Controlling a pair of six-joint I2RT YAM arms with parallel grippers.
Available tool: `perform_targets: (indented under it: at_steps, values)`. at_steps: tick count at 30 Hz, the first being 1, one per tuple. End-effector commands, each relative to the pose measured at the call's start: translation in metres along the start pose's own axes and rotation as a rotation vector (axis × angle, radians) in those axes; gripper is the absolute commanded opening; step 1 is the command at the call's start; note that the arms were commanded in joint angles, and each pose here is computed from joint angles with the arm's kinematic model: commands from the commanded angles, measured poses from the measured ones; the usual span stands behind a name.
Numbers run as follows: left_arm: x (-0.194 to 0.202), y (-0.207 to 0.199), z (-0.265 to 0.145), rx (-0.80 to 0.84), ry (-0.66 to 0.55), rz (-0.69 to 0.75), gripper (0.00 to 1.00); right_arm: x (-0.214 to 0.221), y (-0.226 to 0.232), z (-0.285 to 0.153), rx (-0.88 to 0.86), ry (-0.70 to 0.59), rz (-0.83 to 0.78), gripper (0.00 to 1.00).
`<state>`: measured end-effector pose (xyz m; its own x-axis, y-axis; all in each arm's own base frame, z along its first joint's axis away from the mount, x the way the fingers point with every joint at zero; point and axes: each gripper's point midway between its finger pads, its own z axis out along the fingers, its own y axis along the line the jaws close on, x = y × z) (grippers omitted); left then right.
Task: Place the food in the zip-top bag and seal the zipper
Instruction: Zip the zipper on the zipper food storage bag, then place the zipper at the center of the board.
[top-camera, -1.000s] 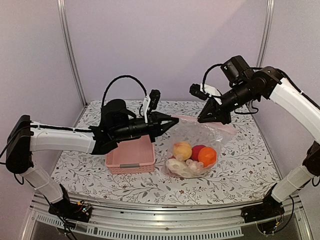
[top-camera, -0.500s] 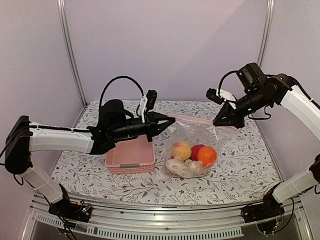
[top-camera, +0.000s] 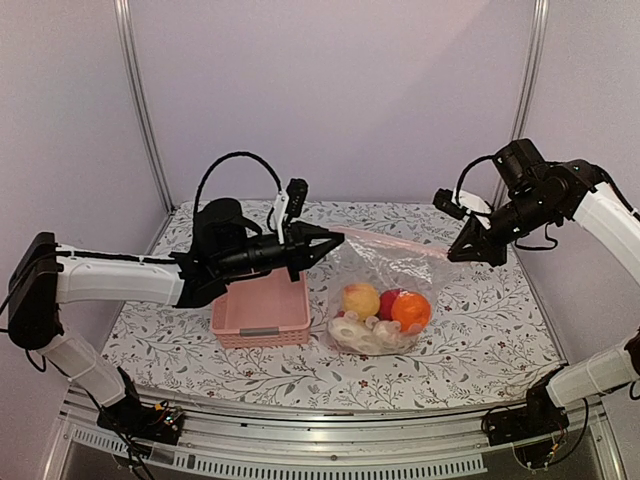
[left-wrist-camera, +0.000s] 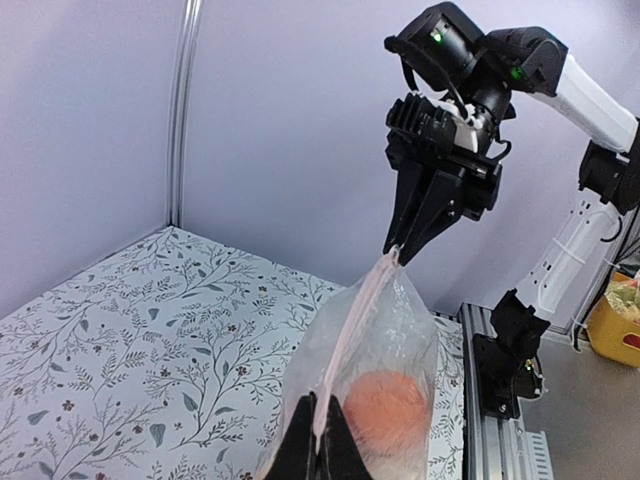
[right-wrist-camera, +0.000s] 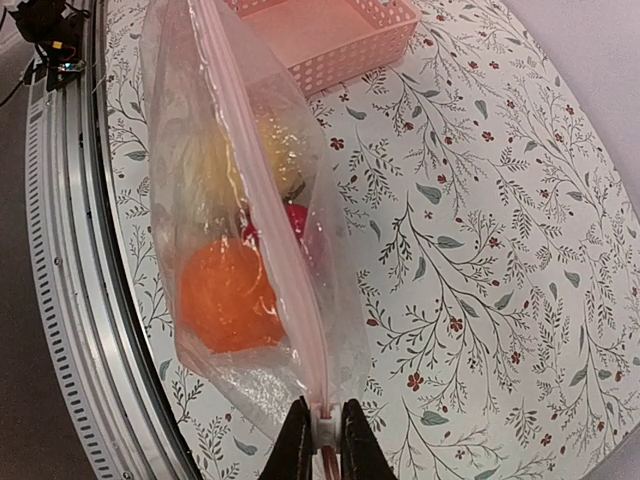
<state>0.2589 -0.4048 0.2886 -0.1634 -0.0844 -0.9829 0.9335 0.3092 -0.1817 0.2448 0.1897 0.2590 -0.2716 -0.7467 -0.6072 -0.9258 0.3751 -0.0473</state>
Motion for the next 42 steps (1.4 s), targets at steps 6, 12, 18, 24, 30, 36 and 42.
perform_targets:
  at_steps: [6, 12, 18, 24, 30, 36, 42]
  values:
    - [-0.021, 0.015, -0.011, -0.045, -0.069, 0.023, 0.00, 0.030, -0.003, -0.010, 0.041, 0.112, 0.033, 0.05]
    - [-0.016, 0.021, -0.011, -0.051, -0.063, 0.013, 0.00, 0.033, -0.002, -0.010, 0.041, 0.118, 0.035, 0.05]
    - [-0.008, 0.029, -0.007, -0.054, -0.051, 0.002, 0.00, 0.032, -0.006, -0.013, 0.057, 0.115, 0.036, 0.05]
    - [-0.010, 0.054, 0.018, -0.022, -0.037, 0.005, 0.00, 0.013, -0.037, -0.020, 0.149, 0.047, 0.014, 0.04]
    - [-0.050, 0.100, 0.057, 0.033, -0.093, 0.050, 0.00, -0.049, -0.100, -0.042, 0.304, -0.118, -0.021, 0.02]
    - [-0.059, 0.102, 0.063, 0.105, -0.111, 0.072, 0.00, -0.057, -0.117, -0.030, 0.301, -0.132, -0.039, 0.03]
    - [-0.006, 0.088, 0.037, 0.138, -0.040, -0.037, 0.28, -0.021, -0.063, -0.003, 0.130, -0.152, -0.067, 0.19]
